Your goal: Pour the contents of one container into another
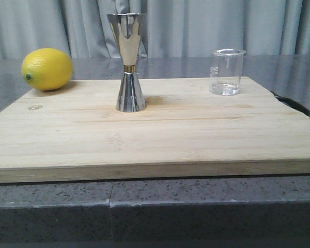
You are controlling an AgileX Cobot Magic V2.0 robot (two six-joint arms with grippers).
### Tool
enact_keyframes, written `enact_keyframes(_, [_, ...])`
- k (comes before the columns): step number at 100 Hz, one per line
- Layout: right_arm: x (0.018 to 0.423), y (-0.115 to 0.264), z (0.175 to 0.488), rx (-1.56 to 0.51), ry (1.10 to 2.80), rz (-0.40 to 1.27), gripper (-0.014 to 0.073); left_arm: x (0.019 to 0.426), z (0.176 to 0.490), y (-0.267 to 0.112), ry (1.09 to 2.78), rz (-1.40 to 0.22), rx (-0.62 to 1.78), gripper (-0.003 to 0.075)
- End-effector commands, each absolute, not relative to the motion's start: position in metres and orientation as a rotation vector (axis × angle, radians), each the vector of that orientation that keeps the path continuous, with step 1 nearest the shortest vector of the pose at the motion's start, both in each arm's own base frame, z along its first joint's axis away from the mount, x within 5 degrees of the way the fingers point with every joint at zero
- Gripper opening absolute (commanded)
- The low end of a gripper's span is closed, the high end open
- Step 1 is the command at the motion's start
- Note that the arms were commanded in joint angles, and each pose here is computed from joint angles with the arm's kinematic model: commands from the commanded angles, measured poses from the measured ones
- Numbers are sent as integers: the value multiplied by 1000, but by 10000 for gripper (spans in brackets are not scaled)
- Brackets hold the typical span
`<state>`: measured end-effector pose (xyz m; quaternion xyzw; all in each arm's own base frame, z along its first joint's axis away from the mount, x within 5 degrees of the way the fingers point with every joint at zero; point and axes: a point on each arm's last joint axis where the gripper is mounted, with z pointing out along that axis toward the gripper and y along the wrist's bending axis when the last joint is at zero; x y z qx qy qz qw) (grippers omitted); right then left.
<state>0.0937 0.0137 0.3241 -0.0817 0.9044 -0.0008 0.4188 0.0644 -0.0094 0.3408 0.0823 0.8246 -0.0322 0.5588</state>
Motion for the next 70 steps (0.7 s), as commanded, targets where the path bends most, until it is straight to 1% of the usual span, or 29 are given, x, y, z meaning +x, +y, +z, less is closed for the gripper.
enact_keyframes(1, [97, 13, 336, -211, 2179, -13, -71, 58, 337, -6, 1733, -50, 137, -19])
enact_keyframes(18, [97, 13, 336, -211, 2179, -13, -71, 48, 287, -2, 1605, -34, 52, -19])
enact_keyframes(26, [97, 13, 336, -211, 2179, -13, -71, 47, 263, -2, 1581, -44, 26, -19])
enact_keyframes(40, [97, 13, 336, -211, 2179, -13, -71, 49, 232, -2, 1539, -53, 16, -19])
enact_keyframes(55, [97, 13, 336, -211, 2179, -13, -71, 53, 213, -2, 1466, -52, 12, -19])
enact_keyframes(70, [97, 13, 336, -211, 2181, -13, -71, 53, 216, -2, 1421, -52, 10, -19])
